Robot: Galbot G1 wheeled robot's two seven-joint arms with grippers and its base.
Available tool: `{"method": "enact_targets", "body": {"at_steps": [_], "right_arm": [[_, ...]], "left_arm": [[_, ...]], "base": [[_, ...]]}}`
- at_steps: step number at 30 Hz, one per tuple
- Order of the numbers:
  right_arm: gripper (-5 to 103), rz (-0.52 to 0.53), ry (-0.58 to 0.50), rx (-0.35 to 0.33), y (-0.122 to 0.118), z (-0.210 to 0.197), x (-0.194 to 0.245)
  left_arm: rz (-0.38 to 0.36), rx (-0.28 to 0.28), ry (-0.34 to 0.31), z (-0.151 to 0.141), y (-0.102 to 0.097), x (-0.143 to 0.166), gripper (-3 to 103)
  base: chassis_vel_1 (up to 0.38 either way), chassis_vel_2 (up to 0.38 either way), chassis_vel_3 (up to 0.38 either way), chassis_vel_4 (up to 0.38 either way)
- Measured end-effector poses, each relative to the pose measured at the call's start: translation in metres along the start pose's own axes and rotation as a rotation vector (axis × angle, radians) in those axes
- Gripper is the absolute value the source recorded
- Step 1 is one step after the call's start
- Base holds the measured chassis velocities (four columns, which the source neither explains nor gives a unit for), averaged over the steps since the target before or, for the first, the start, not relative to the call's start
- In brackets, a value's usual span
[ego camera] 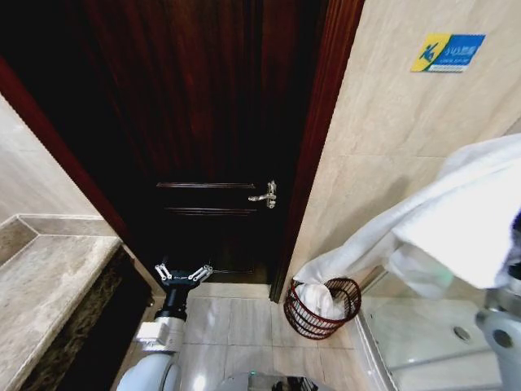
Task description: Discard the used towel into the hamper.
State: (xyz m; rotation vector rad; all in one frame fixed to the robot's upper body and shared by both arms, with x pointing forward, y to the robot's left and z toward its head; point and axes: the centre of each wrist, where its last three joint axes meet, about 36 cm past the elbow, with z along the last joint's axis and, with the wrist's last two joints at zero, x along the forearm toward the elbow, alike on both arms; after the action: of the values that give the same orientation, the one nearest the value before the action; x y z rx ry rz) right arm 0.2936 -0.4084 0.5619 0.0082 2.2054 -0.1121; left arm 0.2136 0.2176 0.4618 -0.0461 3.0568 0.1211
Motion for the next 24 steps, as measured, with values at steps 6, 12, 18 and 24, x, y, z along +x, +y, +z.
{"method": "enact_targets", "body": {"at_steps": [6,12,18,24], "right_arm": [[13,-0.001,0.021,-0.012,0.001,0.016,0.005],[13,0.01,0.048,0.0,-0.007,0.038,0.015],[13,0.022,0.081,-0.004,-0.011,0.06,0.027],[13,0.023,0.109,-0.027,-0.013,0.093,0.041]], "left_arm": [[0.0,0.0,0.0,0.0,0.0,0.0,100],[0.0,0.0,0.0,0.0,0.0,0.0,100],[0.0,0.0,0.0,0.0,0.0,0.0,100],[0.0,0.0,0.0,0.0,0.0,0.0,100]], "base": [[0.0,0.0,0.0,0.0],[0.0,0.0,0.0,0.0],[0.0,0.0,0.0,0.0],[0.0,0.0,0.0,0.0]]}}
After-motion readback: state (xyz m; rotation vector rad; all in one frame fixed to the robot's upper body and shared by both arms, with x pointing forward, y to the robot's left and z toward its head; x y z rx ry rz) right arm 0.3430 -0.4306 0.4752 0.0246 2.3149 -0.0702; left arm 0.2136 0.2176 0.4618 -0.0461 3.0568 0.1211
